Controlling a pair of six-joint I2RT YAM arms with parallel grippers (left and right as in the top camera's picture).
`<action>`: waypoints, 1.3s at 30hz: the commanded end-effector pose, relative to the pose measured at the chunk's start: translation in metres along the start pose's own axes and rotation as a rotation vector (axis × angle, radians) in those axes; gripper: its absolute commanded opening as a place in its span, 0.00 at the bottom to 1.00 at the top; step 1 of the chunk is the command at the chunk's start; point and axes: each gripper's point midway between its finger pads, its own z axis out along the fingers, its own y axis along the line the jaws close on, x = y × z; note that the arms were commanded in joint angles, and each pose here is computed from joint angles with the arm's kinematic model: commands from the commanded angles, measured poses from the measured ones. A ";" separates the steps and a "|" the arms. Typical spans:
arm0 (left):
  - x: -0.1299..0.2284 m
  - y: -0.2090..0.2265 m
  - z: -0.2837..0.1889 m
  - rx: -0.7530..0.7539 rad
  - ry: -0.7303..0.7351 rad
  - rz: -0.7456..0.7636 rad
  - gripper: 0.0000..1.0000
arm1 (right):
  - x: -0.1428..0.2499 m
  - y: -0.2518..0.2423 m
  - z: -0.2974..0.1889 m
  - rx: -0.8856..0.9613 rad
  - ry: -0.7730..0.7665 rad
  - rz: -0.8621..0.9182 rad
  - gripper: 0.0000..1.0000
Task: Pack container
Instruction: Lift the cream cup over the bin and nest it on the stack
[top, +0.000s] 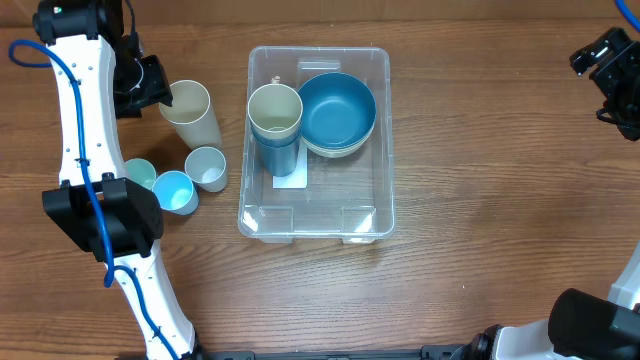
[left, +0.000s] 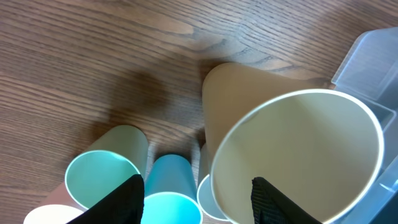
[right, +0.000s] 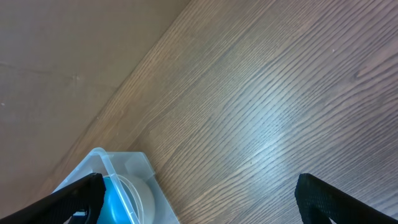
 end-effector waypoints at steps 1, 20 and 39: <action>-0.001 0.004 0.025 -0.031 0.055 0.021 0.54 | -0.002 0.004 -0.004 -0.013 -0.013 -0.003 1.00; -0.032 -0.005 -0.040 0.011 -0.184 0.001 0.04 | -0.002 0.004 -0.004 -0.013 -0.013 -0.003 1.00; 0.120 -0.139 -0.281 0.340 -0.697 0.490 0.04 | -0.002 0.004 -0.004 -0.013 -0.013 -0.003 1.00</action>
